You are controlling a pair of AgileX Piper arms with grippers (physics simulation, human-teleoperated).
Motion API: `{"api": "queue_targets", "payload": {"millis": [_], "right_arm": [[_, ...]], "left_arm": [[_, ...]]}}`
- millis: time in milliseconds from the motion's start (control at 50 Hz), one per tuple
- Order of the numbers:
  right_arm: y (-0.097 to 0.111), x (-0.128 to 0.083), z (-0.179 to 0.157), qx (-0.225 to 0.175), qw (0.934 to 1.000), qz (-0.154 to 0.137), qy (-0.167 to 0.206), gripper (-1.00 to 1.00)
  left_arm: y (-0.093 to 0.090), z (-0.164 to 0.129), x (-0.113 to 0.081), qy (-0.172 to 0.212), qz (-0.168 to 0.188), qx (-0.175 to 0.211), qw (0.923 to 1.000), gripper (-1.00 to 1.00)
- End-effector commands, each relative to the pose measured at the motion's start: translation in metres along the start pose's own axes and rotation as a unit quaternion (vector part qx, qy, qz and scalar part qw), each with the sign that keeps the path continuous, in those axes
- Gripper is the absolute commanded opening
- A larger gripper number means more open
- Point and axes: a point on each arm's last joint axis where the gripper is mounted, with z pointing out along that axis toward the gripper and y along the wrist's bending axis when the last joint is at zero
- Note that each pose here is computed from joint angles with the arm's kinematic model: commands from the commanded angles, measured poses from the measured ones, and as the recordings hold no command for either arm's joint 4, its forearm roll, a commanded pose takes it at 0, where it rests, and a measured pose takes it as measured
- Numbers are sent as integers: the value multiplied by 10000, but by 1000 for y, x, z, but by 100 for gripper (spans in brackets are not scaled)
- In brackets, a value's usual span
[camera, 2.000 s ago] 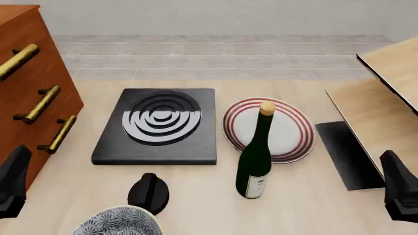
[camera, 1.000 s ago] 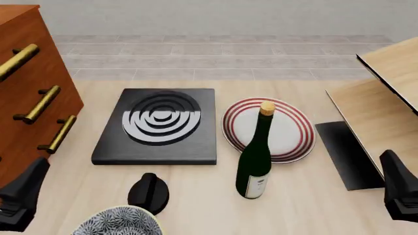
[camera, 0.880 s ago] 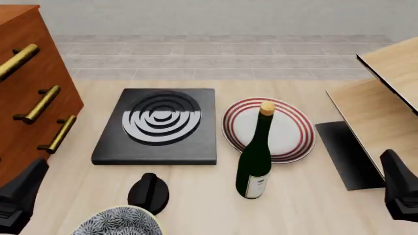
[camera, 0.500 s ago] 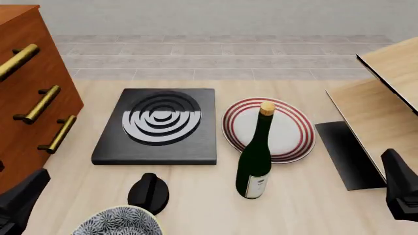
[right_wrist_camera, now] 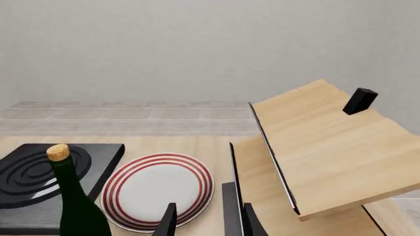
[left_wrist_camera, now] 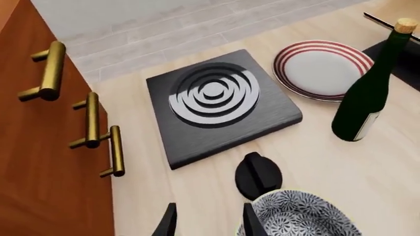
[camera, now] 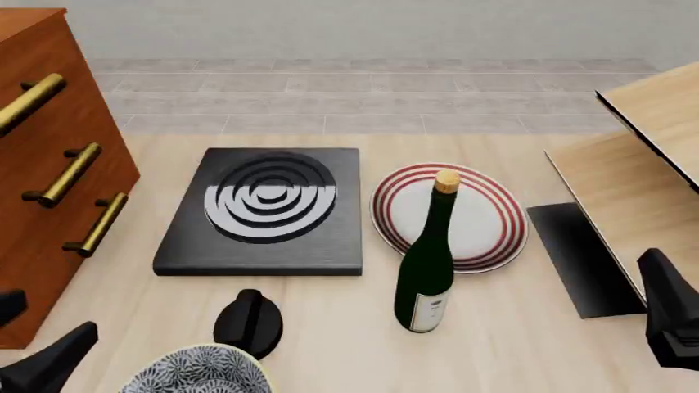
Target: Put the bowl on the stove.
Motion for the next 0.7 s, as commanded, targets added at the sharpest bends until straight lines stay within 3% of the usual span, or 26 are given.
{"api": "queue_targets", "payload": {"millis": [20,700], "right_arm": [[0,-1,0,-1,10000,0,0,100],[0,0,0,-2,10000,-1,0,100]], "left_arm": [[-2,1,5,219,265,215,9992,100],[-8,18,24,506,406,637,9959,100]]}}
